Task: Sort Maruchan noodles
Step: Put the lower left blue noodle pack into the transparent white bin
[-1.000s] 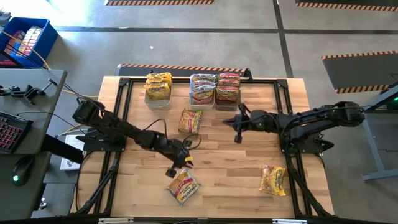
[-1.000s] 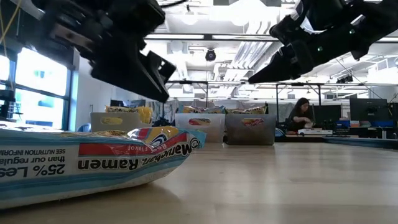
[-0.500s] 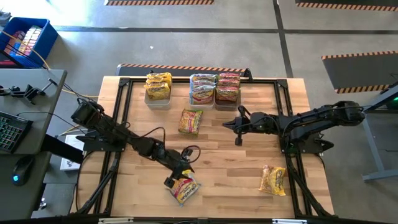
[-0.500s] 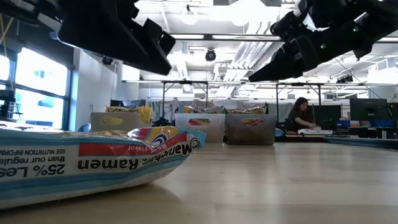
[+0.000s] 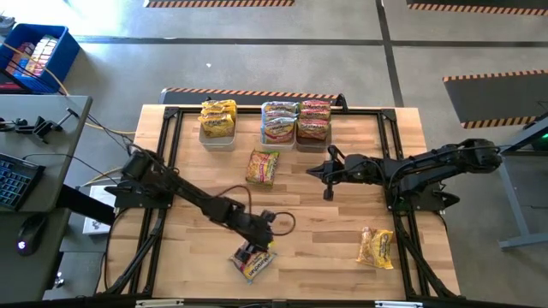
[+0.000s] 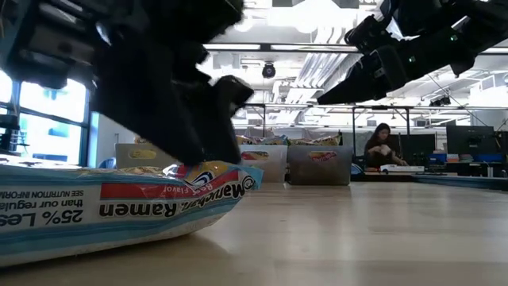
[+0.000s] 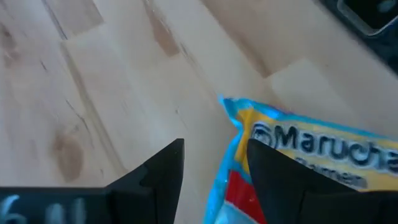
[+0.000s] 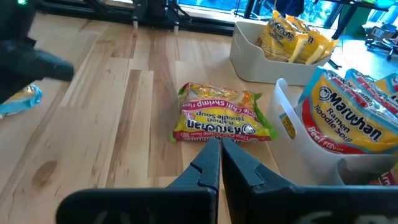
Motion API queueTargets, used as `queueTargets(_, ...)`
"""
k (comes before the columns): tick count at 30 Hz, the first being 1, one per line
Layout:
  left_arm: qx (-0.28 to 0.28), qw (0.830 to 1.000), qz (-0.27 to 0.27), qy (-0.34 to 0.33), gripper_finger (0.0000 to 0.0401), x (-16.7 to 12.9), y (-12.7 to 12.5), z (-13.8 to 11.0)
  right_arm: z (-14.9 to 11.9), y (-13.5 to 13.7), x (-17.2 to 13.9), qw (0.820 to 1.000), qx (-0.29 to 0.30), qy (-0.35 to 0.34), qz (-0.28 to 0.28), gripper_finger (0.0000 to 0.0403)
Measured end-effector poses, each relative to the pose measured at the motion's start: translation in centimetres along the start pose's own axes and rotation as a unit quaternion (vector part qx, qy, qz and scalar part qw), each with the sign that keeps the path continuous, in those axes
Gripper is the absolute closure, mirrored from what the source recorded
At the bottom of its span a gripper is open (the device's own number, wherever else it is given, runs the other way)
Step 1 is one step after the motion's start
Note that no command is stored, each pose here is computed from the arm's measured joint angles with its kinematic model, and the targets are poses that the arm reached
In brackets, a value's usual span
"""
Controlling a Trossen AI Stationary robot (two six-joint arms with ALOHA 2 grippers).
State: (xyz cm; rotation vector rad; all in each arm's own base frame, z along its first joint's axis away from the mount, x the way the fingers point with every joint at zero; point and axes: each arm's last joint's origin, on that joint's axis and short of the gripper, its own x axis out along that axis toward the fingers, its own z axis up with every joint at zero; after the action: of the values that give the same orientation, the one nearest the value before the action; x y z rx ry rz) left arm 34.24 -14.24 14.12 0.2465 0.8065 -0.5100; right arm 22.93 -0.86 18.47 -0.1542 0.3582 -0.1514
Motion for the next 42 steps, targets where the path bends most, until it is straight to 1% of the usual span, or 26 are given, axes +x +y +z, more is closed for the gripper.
queueTargets(3,-0.003,0.999,-0.014,0.042,0.0233,1.1,0.1,0.2,0.0,0.0,0.0,1.0,-0.001,0.0,0.0,0.0403)
queueTargets(6,0.005,0.997,-0.047,0.06,0.0238,1.7,0.0,0.5,0.0,0.0,0.0,1.0,0.0,0.0,0.0,0.0403)
queueTargets(9,0.01,0.996,-0.069,0.061,0.0252,2.5,0.0,0.7,-0.1,0.0,0.0,1.0,0.0,0.001,0.001,0.0403)
queueTargets(13,0.02,0.993,-0.102,0.063,0.0292,2.9,-0.1,0.6,-0.1,0.0,0.0,1.0,-0.001,0.003,0.001,0.0403)
queueTargets(16,0.034,0.991,-0.112,0.066,0.0338,2.8,-0.2,0.5,-0.1,0.0,0.0,1.0,-0.003,0.006,0.001,0.0403)
queueTargets(19,0.036,0.99,-0.121,0.062,0.0386,2.4,-0.1,0.7,-0.1,0.0,0.0,1.0,-0.003,0.006,0.001,0.0403)
queueTargets(20,0.035,0.99,-0.123,0.061,0.0393,2.3,0.0,0.8,-0.1,0.0,0.0,1.0,-0.003,0.007,0.001,0.0403)
queueTargets(22,0.033,0.99,-0.118,0.064,0.0394,1.7,0.2,0.9,-0.2,0.0,0.0,1.0,-0.002,0.008,0.001,0.0403)
queueTargets(25,0.038,0.992,-0.105,0.054,0.0399,0.8,0.7,1.2,-0.2,0.0,0.0,1.0,-0.001,0.01,-0.01,0.0403)
queueTargets(28,0.022,0.996,-0.081,0.04,0.04,-0.1,1.5,1.5,-0.1,-0.4,0.0,0.997,0.007,0.016,-0.074,0.0402)
queueTargets(29,0.015,0.997,-0.064,0.041,0.04,-0.5,1.8,1.4,-0.1,-0.6,0.0,0.995,0.011,0.019,-0.093,0.04)
queueTargets(31,-0.004,0.999,-0.031,0.034,0.04,-0.7,2.3,1.2,-0.4,-0.8,0.0,0.994,0.021,0.031,-0.106,0.0392)
queueTargets(33,-0.023,0.999,0.003,0.043,0.0401,-1.3,2.5,0.5,-0.6,-0.8,0.0,0.994,0.036,0.038,-0.093,0.0377)
queueTargets(34,-0.033,0.999,0.017,0.035,0.0401,-1.4,2.7,0.4,-0.7,-0.7,0.0,0.994,0.046,0.044,-0.084,0.0366)
queueTargets(35,-0.041,0.998,0.035,0.022,0.0401,-1.7,2.9,0.3,-0.9,-0.6,0.0,0.994,0.055,0.052,-0.076,0.0353)
queueTargets(37,-0.068,0.996,0.058,0.02,0.0401,-2.3,3.1,-0.5,-0.9,-0.2,0.0,0.994,0.079,0.053,-0.052,0.0322)
queueTargets(39,-0.091,0.992,0.088,-0.006,0.0401,-2.9,3.4,-0.8,-0.9,0.3,-0.1,0.991,0.119,0.051,-0.019,0.0288)
queueTargets(41,-0.113,0.986,0.121,-0.023,0.0401,-3.9,3.5,-1.1,-0.7,1.1,0.2,0.985,0.169,0.041,0.019,0.0253)
queueTargets(42,-0.122,0.982,0.138,-0.047,0.0401,-4.2,3.6,-0.8,-0.8,1.5,0.2,0.98,0.19,0.044,0.036,0.0235)
